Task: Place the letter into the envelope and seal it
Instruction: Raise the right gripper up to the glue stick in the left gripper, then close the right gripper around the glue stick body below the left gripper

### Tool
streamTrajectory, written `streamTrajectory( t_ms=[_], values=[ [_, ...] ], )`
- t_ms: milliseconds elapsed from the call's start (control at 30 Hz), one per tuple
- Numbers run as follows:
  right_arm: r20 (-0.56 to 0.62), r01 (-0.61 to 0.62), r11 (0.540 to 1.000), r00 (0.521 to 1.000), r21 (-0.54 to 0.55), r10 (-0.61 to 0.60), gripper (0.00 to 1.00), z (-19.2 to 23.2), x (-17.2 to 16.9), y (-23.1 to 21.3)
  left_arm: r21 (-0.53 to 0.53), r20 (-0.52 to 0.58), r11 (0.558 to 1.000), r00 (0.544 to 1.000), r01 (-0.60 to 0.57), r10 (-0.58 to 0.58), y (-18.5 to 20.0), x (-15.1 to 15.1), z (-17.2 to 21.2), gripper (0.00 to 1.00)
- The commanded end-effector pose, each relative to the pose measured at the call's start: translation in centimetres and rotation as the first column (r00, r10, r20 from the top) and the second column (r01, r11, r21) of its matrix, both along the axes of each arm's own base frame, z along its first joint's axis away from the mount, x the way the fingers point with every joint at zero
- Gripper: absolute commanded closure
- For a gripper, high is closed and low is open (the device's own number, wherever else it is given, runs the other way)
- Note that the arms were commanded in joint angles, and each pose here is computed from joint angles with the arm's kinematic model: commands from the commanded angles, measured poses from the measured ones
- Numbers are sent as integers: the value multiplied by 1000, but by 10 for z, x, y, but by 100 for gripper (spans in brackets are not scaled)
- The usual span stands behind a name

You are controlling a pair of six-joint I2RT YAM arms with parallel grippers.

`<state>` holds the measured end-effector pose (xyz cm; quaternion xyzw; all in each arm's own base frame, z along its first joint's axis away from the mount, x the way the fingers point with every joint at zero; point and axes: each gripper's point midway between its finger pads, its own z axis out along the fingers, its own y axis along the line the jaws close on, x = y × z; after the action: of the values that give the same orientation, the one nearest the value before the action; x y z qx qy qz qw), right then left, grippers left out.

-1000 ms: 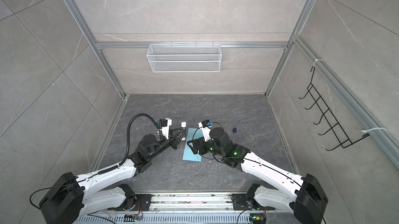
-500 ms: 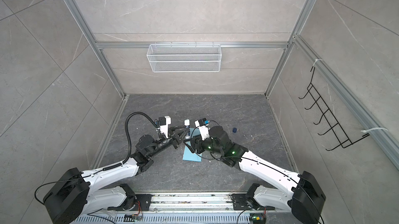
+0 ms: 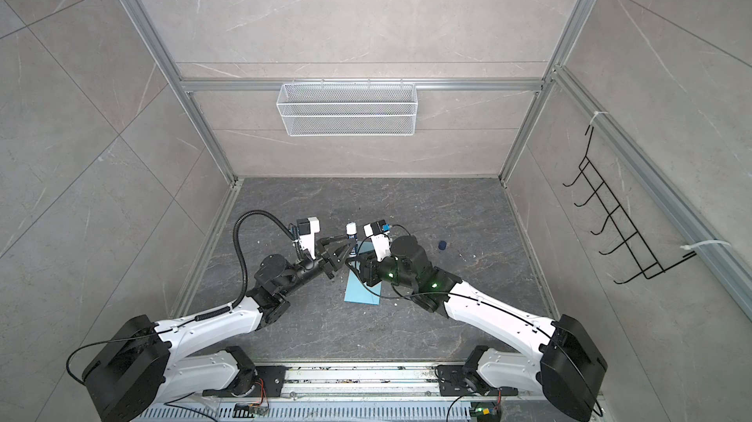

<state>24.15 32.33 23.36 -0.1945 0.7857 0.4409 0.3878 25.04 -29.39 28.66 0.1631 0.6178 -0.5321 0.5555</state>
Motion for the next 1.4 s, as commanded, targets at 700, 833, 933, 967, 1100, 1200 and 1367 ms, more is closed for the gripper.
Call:
streamTrajectory(
  t_ms=[700, 833, 933, 967, 1100, 1200, 1367],
  values=[
    [83, 72, 984, 995, -161, -59, 61, 3, 6, -22, -54, 65, 997, 996, -51, 54, 9, 4, 21, 100],
    [138, 96, 981, 988, -169, -73, 43, 11, -3, -40, -48, 76, 998, 996, -42, 46, 9, 2, 26, 100],
    [187, 119, 985, 978, -123, -95, 32, 30, -6, -49, -50, 86, 999, 996, -13, 17, 6, -3, 31, 100],
    [196, 117, 987, 976, -109, -94, 29, 36, -7, -49, -53, 86, 999, 996, -5, 10, 5, -3, 32, 100],
    [188, 80, 991, 980, -106, -59, 28, 41, -5, -38, -85, 91, 996, 996, 26, -18, 4, -8, 40, 100],
    [180, 48, 995, 983, -91, -31, 29, 43, -4, -28, -113, 95, 993, 995, 46, -36, 3, -10, 45, 100],
    [189, 22, 998, 982, -57, -11, 33, 51, -3, -19, -135, 97, 987, 993, 85, -73, 0, -14, 50, 100]
  ],
)
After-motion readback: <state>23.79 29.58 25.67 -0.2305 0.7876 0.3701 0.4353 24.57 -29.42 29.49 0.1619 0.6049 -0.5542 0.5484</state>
